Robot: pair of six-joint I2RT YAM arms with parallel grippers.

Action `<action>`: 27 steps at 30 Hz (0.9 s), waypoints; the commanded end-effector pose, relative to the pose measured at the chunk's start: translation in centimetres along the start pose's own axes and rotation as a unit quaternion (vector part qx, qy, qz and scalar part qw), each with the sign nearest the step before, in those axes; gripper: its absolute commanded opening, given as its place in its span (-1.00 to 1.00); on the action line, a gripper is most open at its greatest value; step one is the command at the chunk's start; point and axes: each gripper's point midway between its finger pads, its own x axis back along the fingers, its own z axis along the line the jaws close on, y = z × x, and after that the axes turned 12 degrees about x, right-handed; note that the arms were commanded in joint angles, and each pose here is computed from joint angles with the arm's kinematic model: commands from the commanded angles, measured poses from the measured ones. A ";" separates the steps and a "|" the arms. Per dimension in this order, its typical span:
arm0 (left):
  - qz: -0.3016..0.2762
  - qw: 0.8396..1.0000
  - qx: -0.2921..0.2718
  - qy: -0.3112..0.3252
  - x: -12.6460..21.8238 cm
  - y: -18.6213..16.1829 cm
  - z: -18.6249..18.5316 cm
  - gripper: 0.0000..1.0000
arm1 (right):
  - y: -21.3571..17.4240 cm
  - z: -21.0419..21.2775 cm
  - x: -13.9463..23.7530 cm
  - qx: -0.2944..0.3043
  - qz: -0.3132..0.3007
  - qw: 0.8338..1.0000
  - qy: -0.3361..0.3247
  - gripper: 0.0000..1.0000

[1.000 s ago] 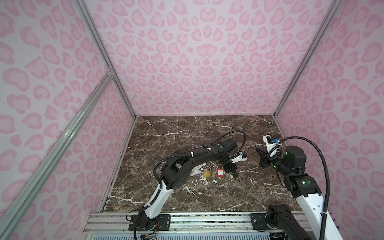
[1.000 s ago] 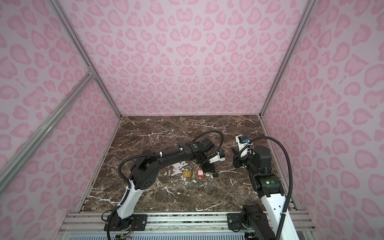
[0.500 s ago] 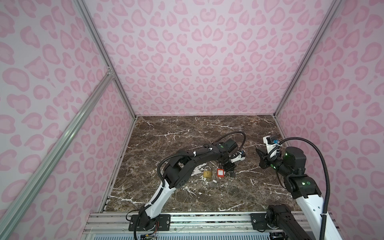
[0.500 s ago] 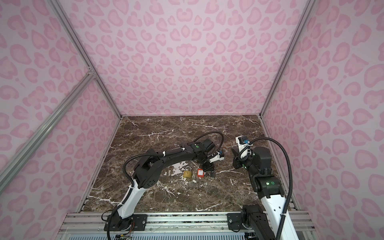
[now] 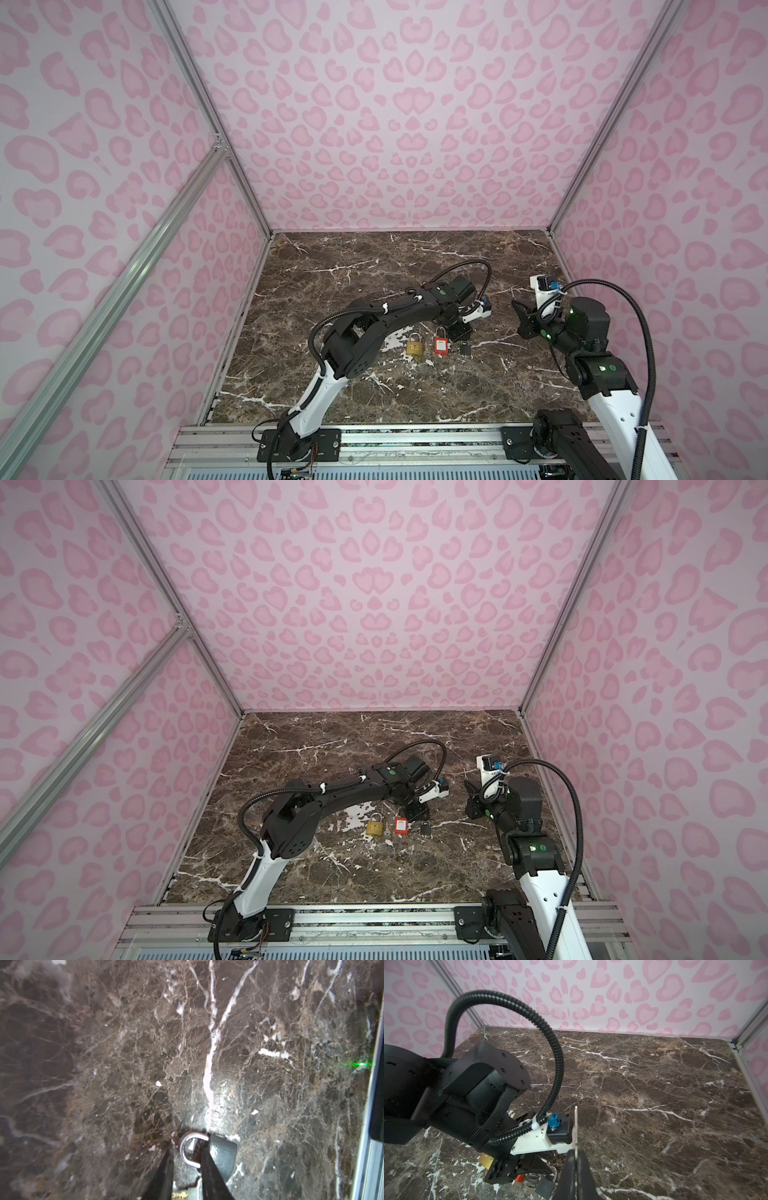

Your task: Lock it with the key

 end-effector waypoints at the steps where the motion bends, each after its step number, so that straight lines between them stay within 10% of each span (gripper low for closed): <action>1: -0.078 0.997 -0.018 0.014 5.2 3.3 -1.0 -0.45 | 1.1 -0.1 -0.1 -0.026 -0.024 0.999 0.001 -1.00; 15: -0.231 0.972 0.042 0.034 15.3 3.9 -0.2 -0.41 | -6.0 1.2 -2.5 -0.246 0.067 0.967 0.023 -1.00; 27: -0.264 0.963 0.048 0.030 17.1 2.9 -0.8 -0.42 | -12.5 3.1 -6.1 -0.368 0.118 0.922 0.003 -1.00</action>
